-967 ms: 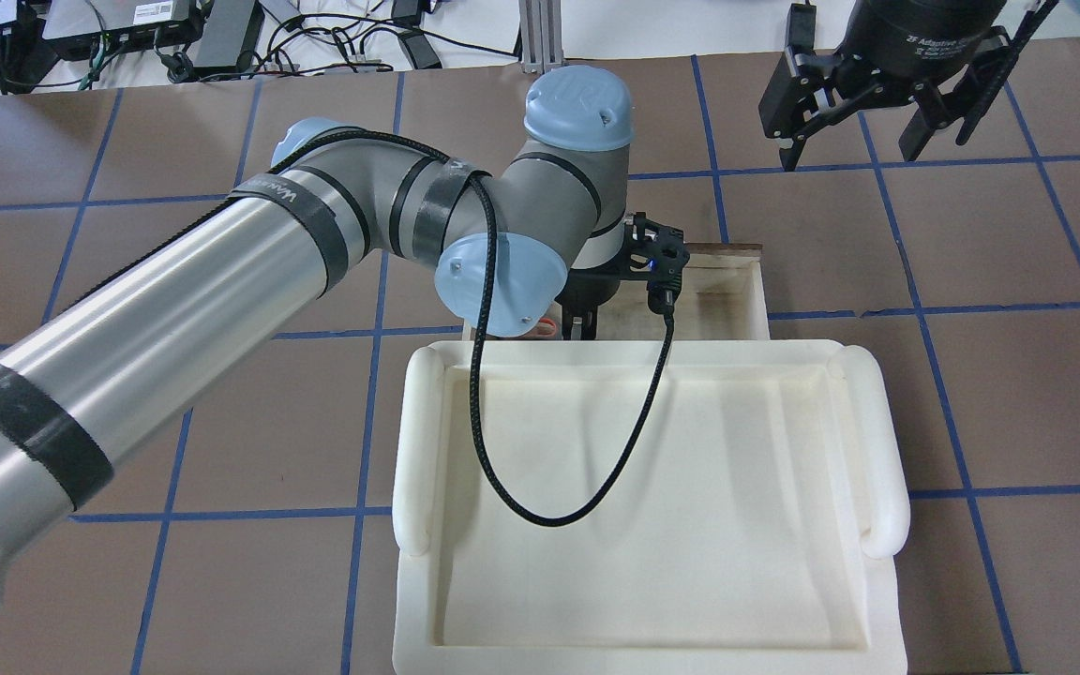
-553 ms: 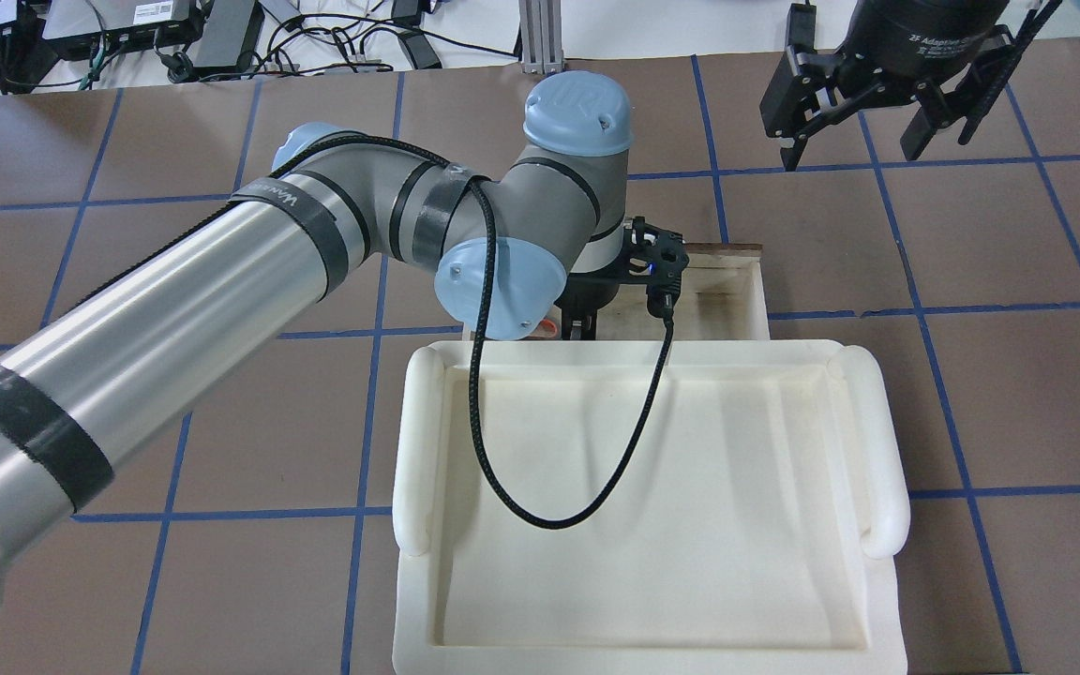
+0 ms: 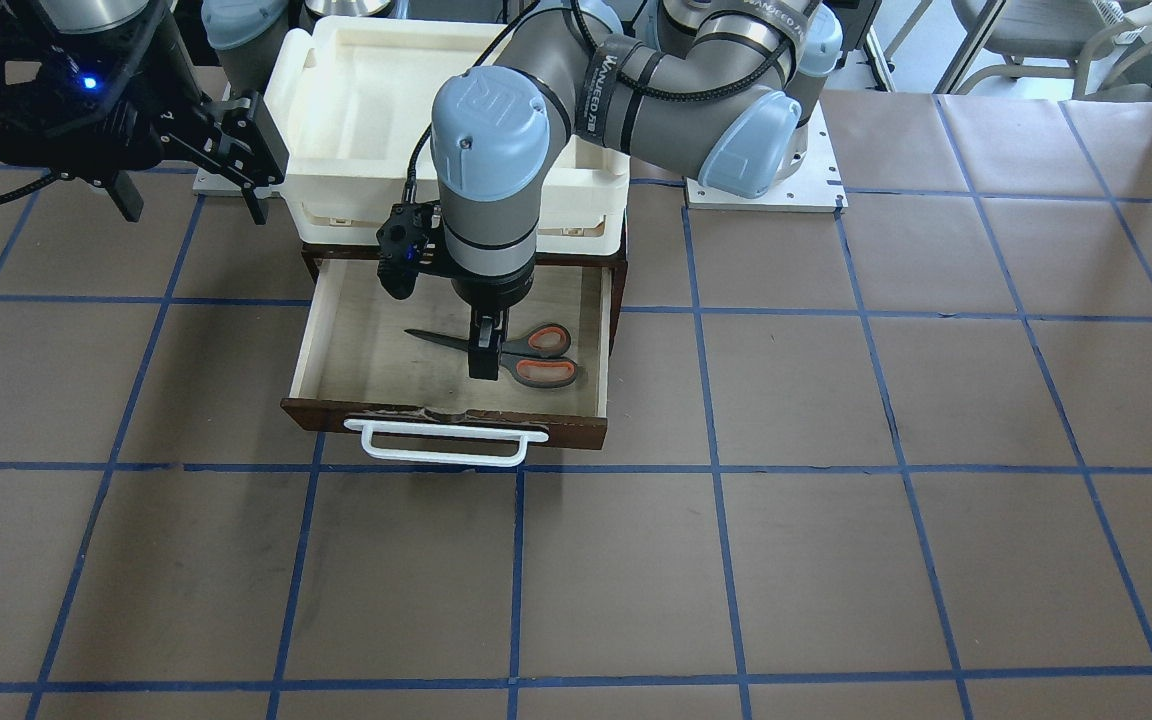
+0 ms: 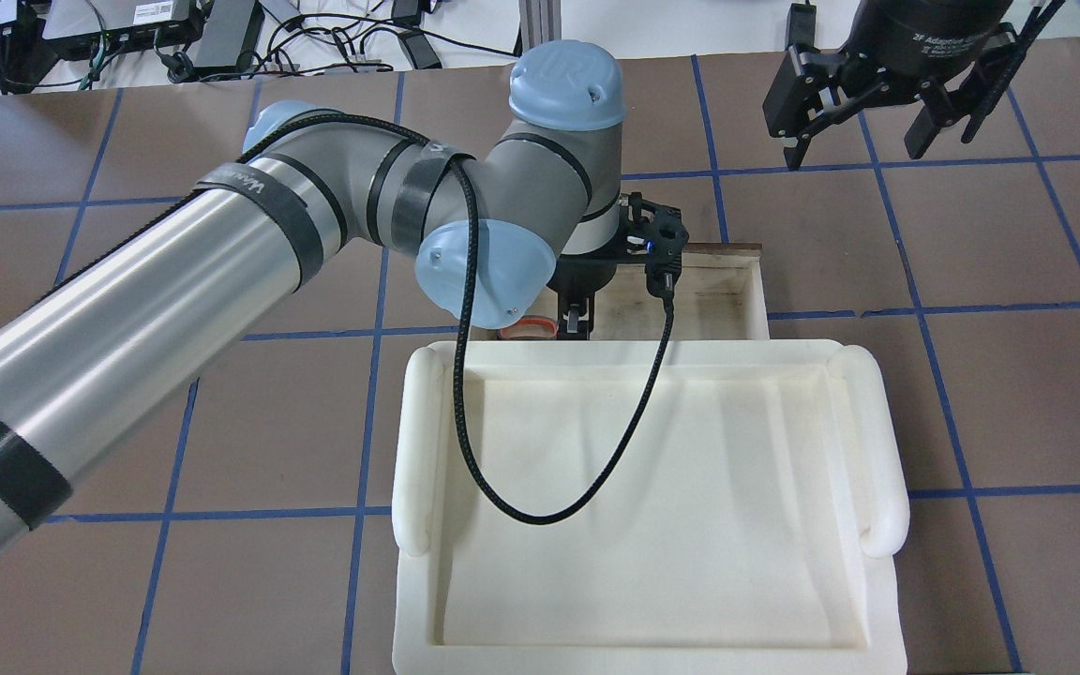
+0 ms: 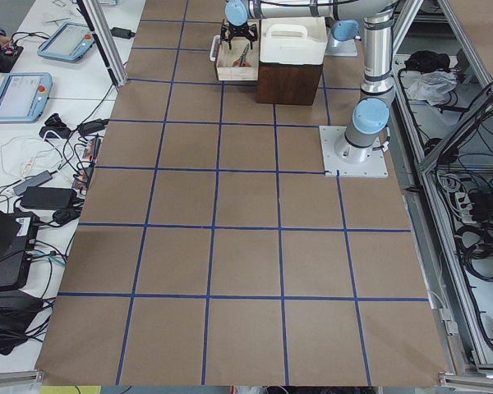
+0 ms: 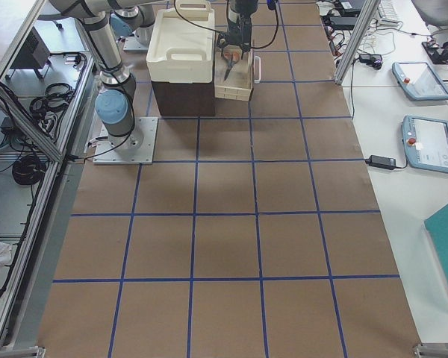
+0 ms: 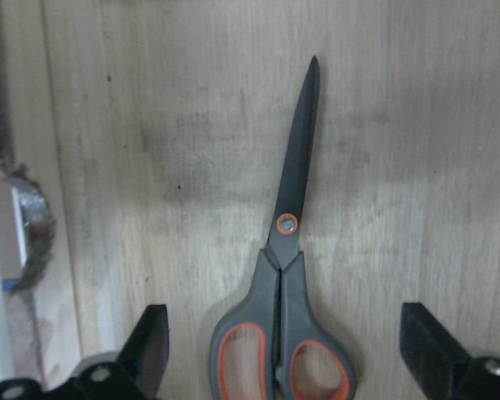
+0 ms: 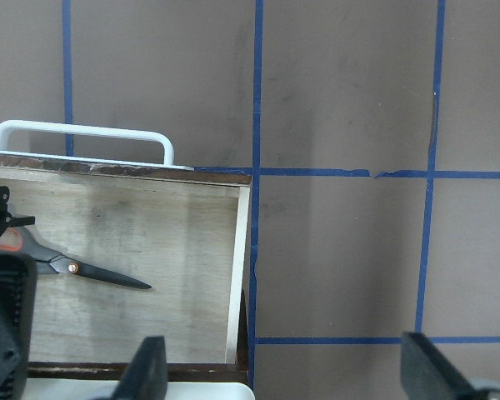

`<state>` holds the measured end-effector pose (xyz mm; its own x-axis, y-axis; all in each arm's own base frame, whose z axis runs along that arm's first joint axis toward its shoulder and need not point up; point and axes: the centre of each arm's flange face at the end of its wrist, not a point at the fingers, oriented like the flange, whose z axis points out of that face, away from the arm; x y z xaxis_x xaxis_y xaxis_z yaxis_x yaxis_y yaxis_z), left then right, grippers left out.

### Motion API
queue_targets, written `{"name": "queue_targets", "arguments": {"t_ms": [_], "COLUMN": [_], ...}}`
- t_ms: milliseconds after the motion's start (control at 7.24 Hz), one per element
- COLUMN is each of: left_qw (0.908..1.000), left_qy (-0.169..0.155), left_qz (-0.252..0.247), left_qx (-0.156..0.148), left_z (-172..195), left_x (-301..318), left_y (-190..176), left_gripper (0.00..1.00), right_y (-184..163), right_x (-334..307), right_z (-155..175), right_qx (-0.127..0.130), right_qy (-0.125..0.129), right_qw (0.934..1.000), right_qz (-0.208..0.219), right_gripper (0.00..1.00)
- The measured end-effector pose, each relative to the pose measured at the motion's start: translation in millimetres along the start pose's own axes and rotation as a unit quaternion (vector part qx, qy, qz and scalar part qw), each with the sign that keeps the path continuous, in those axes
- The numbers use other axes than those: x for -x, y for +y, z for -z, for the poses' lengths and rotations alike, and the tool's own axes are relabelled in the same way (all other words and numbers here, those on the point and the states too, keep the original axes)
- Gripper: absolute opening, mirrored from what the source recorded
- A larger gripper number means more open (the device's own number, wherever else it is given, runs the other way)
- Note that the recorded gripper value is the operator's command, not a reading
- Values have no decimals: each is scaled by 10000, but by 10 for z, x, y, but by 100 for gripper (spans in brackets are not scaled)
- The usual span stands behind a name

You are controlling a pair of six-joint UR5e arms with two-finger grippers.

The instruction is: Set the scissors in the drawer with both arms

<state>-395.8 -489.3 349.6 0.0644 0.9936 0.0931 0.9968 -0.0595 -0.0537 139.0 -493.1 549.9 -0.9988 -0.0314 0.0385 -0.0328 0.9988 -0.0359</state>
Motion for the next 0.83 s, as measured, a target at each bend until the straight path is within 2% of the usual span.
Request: {"name": "queue_targets", "arguments": {"t_ms": [276,553,691,829], "left_qw": [9969,9873,9787,9614], "left_qy": [-232,-413,-467,-518], "left_qz": [745,1517,1983,2690], "left_qx": [-122,-209,-242,-277], "left_z": [612,1119,1283,1396], "left_x": [65,177,219,221], "left_y": [259,966,1350,1644], "left_gripper": [100,100,100,100], "right_y": [7,10,12,15], "right_x": [2,7,11,16], "right_z": [9,13,15,18], "right_qx": [-9,-13,-16,-17], "right_qy": [-8,-15,-32,-52], "right_qw": [10000,10000,10000,10000], "right_qz": [9,16,16,17], "right_gripper": [100,100,100,100]}}
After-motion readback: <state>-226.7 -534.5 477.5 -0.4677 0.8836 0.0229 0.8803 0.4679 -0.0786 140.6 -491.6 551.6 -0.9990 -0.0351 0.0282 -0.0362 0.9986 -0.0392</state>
